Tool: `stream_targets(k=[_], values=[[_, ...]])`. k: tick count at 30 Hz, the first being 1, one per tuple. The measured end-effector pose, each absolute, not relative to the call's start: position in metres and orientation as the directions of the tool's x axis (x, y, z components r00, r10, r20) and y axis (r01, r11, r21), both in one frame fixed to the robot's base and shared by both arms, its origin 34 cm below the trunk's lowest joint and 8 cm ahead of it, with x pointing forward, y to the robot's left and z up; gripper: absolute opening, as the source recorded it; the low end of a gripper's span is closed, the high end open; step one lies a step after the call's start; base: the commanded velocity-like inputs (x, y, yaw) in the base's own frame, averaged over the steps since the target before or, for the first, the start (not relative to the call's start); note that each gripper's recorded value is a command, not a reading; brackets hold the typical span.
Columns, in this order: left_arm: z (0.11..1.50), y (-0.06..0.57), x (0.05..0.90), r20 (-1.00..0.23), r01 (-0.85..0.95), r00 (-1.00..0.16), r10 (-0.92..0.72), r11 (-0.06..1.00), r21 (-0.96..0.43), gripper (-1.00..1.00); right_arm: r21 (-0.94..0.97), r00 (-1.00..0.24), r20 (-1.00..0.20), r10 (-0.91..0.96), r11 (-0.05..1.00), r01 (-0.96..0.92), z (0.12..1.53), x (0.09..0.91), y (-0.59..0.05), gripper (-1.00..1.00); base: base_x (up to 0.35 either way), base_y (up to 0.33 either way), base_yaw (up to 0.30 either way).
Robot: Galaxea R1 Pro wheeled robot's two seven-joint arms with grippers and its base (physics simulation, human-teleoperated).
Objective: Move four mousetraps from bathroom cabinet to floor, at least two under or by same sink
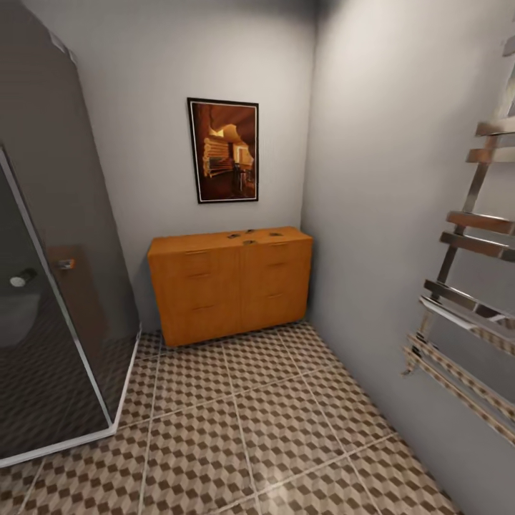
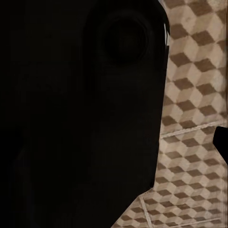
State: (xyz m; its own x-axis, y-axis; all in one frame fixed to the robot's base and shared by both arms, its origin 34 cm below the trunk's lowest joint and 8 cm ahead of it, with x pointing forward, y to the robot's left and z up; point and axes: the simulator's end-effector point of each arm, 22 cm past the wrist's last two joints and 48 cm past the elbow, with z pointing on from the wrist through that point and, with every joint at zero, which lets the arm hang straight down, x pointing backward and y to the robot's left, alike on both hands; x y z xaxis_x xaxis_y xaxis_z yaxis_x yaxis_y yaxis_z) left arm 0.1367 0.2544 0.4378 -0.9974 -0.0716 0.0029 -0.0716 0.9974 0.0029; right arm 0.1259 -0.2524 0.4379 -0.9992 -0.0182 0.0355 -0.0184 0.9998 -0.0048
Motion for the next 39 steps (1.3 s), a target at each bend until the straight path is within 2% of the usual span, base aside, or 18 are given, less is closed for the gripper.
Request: stream_targets(k=[10, 39], values=[[0.4377, 0.2539, 0.1367, 0.003, -0.071, -0.997, -0.071, 0.997, 0.002, 1.0, -0.005, -0.999, 0.036, -0.017, 1.0, -0.017, 0.4379, 0.1258, -0.2524, 1.0, 0.322, 0.0, 0.069], [0.4378, 0.2541, 0.1363, 0.004, -0.071, -0.997, -0.071, 0.997, 0.003, 1.0, -0.005, -0.999, 0.035, -0.016, 1.0, -0.016, 0.4379, 0.126, -0.2524, 1.0, 0.322, 0.0, 0.003]])
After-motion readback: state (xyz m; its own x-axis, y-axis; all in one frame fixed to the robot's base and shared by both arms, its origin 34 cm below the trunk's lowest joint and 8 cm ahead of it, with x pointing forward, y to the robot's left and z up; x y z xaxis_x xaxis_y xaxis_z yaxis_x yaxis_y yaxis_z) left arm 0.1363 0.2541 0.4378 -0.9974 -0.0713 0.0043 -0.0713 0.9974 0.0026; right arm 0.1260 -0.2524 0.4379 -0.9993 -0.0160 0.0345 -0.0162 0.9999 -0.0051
